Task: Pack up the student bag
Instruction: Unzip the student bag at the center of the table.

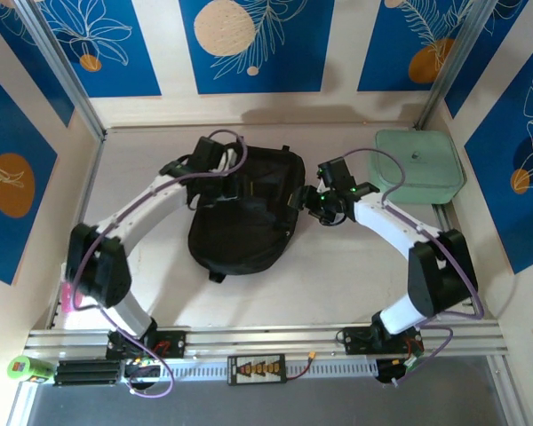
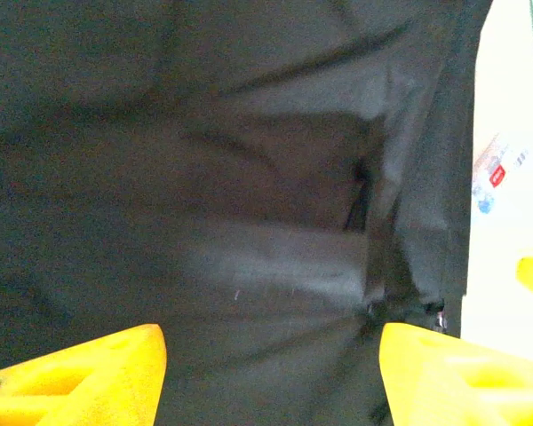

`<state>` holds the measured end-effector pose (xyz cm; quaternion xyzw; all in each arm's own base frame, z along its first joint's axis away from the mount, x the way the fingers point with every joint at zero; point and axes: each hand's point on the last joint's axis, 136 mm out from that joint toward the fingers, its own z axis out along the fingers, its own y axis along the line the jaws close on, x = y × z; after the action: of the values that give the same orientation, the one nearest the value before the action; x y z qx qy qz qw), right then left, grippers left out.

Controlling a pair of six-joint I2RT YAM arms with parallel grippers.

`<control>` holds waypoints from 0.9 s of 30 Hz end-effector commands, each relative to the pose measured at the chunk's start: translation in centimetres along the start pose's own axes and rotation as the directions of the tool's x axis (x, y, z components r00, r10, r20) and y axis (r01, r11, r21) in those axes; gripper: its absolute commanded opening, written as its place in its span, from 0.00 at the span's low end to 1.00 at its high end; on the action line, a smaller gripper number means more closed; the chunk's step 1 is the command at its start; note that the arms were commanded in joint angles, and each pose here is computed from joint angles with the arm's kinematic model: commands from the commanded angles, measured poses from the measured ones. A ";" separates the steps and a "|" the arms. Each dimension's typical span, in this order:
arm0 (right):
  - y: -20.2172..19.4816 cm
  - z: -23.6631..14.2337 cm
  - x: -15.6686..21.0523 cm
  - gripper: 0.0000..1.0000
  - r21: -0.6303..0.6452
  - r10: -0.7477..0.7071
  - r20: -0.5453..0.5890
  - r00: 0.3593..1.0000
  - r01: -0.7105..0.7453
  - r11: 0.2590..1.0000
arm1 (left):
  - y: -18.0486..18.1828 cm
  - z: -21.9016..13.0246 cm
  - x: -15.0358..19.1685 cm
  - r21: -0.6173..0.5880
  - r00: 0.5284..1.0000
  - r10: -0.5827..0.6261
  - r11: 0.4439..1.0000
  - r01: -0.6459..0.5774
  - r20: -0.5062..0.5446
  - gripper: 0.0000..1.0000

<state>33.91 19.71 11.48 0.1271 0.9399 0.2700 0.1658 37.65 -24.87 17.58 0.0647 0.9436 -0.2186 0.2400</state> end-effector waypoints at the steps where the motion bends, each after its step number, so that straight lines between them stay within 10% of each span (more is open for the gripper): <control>1: 1.4 0.9 0.3 0.66 -0.071 0.021 -0.065 0.998 -0.026 0.997 | -1.5 1.3 -1.8 -0.058 0.989 0.148 0.987 -0.148 0.003 0.63; 27: 0.5 3.4 1.4 0.61 -0.063 0.055 -0.118 0.991 -0.063 0.996 | -4.1 10.3 0.3 -0.107 0.916 0.325 0.928 -0.357 -0.235 0.30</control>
<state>34.27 21.78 8.79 0.1327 0.9356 0.3056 0.1171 41.55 -32.56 11.37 0.2229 0.9503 -0.0894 0.1978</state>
